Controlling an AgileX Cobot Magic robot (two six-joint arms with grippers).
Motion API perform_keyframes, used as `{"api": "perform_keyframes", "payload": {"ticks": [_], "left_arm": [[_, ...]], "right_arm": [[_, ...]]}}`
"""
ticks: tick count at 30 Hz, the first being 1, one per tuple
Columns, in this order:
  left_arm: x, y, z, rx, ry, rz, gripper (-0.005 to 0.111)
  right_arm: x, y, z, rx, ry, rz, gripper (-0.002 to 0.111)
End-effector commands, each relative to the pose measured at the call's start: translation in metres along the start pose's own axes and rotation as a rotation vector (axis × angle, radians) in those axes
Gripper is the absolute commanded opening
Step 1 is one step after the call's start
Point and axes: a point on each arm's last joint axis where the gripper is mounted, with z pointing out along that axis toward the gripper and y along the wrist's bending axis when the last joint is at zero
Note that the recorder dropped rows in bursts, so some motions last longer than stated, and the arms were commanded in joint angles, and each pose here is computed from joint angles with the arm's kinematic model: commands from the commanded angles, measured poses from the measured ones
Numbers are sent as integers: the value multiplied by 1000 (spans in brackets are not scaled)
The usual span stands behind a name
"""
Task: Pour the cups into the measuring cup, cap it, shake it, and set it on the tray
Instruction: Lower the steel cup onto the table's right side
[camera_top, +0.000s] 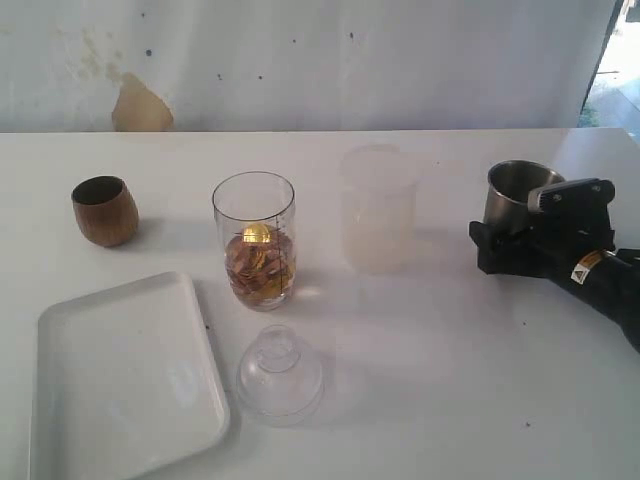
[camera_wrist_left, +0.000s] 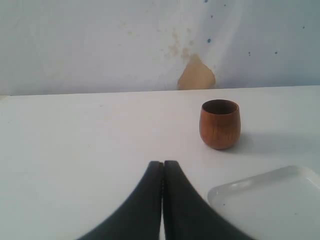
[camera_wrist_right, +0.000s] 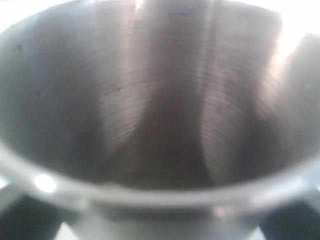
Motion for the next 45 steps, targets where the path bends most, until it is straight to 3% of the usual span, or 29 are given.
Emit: {"api": "perform_keyframes", "payload": {"ticks": [1,15,23,29,45], "left_arm": [[1,0,0,-2,-5,0,1],[1,0,0,-2,-5,0,1],[1,0,0,-2,-5,0,1],[1,0,0,-2,-5,0,1],[1,0,0,-2,-5,0,1]], "right_arm": [[-2,-3,0,14,-24,19,96],[0,1,-3,-31,45,-14,96],[1,-1,-3,-2,53,55,96],[1,-3,-3,26,80,52,105],[-9,6,-26,11,101,43,105]]}}
